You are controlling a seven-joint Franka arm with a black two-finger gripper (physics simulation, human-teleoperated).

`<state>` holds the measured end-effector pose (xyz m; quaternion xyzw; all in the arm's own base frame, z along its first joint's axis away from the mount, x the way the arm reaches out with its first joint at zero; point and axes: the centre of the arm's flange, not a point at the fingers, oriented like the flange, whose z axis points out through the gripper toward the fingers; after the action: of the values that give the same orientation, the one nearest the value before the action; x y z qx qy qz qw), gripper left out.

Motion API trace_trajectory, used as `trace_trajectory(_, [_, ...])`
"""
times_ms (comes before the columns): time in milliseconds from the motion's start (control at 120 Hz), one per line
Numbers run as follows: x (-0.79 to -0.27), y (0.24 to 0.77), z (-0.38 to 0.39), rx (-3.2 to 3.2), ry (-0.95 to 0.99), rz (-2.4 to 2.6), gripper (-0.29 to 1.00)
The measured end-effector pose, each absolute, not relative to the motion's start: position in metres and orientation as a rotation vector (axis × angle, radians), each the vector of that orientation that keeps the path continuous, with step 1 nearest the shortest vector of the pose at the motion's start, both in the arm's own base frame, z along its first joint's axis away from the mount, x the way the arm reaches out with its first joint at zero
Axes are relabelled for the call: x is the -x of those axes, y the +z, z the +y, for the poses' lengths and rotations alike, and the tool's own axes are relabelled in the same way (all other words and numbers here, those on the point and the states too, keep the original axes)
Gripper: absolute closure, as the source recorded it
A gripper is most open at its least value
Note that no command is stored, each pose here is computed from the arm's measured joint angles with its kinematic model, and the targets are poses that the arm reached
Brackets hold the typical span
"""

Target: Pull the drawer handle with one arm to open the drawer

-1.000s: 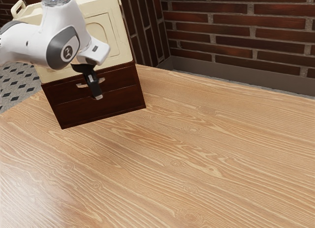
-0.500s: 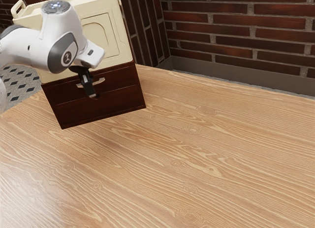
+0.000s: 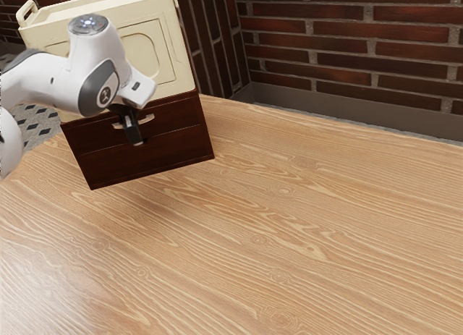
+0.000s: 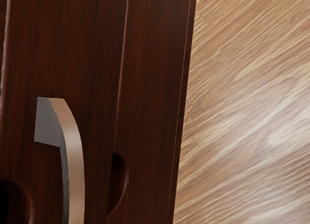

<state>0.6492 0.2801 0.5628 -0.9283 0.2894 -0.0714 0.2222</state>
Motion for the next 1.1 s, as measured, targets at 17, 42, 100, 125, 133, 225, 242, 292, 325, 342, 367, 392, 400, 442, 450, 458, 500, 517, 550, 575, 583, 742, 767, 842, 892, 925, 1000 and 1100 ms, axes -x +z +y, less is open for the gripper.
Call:
trace_trajectory(17, [-0.65, 0.563, 0.28, 2.564, -0.198, 0.8, 0.01])
trace_trajectory(42, [-0.651, 0.562, 0.281, 2.562, -0.198, 0.801, 0.01])
trace_trajectory(100, [-0.652, 0.561, 0.281, 2.56, -0.2, 0.805, 0.01])
trace_trajectory(125, [-0.652, 0.561, 0.281, 2.559, -0.2, 0.806, 0.01])
trace_trajectory(133, [-0.652, 0.56, 0.281, 2.559, -0.2, 0.806, 0.01])
trace_trajectory(225, [-0.654, 0.557, 0.282, 2.557, -0.198, 0.812, 0.01])
trace_trajectory(242, [-0.655, 0.557, 0.282, 2.557, -0.199, 0.812, 0.01])
trace_trajectory(292, [-0.655, 0.556, 0.284, 2.556, -0.198, 0.812, 0.01])
trace_trajectory(325, [-0.655, 0.555, 0.285, 2.556, -0.198, 0.81, 0.01])
trace_trajectory(342, [-0.655, 0.555, 0.286, 2.557, -0.197, 0.81, 0.01])
trace_trajectory(367, [-0.656, 0.554, 0.286, 2.557, -0.196, 0.811, 0.01])
trace_trajectory(392, [-0.656, 0.553, 0.287, 2.558, -0.195, 0.811, 0.01])
trace_trajectory(400, [-0.656, 0.553, 0.287, 2.558, -0.195, 0.812, 0.01])
trace_trajectory(442, [-0.657, 0.551, 0.287, 2.559, -0.193, 0.814, 0.01])
trace_trajectory(450, [-0.657, 0.551, 0.287, 2.559, -0.193, 0.814, 0.01])
trace_trajectory(458, [-0.657, 0.55, 0.287, 2.559, -0.192, 0.815, 0.01])
trace_trajectory(500, [-0.658, 0.547, 0.287, 2.562, -0.188, 0.817, 0.01])
trace_trajectory(517, [-0.658, 0.545, 0.288, 2.563, -0.186, 0.818, 0.01])
trace_trajectory(550, [-0.659, 0.543, 0.288, 2.565, -0.183, 0.82, 0.01])
trace_trajectory(575, [-0.659, 0.542, 0.289, 2.566, -0.18, 0.819, 0.01])
trace_trajectory(583, [-0.659, 0.542, 0.289, 2.567, -0.18, 0.819, 0.01])
trace_trajectory(742, [-0.659, 0.539, 0.292, 2.57, -0.175, 0.819, 0.04])
trace_trajectory(767, [-0.659, 0.539, 0.292, 2.569, -0.175, 0.819, 0.06])
trace_trajectory(842, [-0.658, 0.539, 0.292, 2.569, -0.175, 0.818, 0.1])
trace_trajectory(892, [-0.658, 0.54, 0.293, 2.568, -0.176, 0.818, 0.12])
trace_trajectory(925, [-0.658, 0.54, 0.293, 2.567, -0.176, 0.818, 0.14])
trace_trajectory(1000, [-0.658, 0.541, 0.292, 2.566, -0.179, 0.818, 0.2])
trace_trajectory(1100, [-0.657, 0.545, 0.291, 2.567, -0.188, 0.816, 0.3])
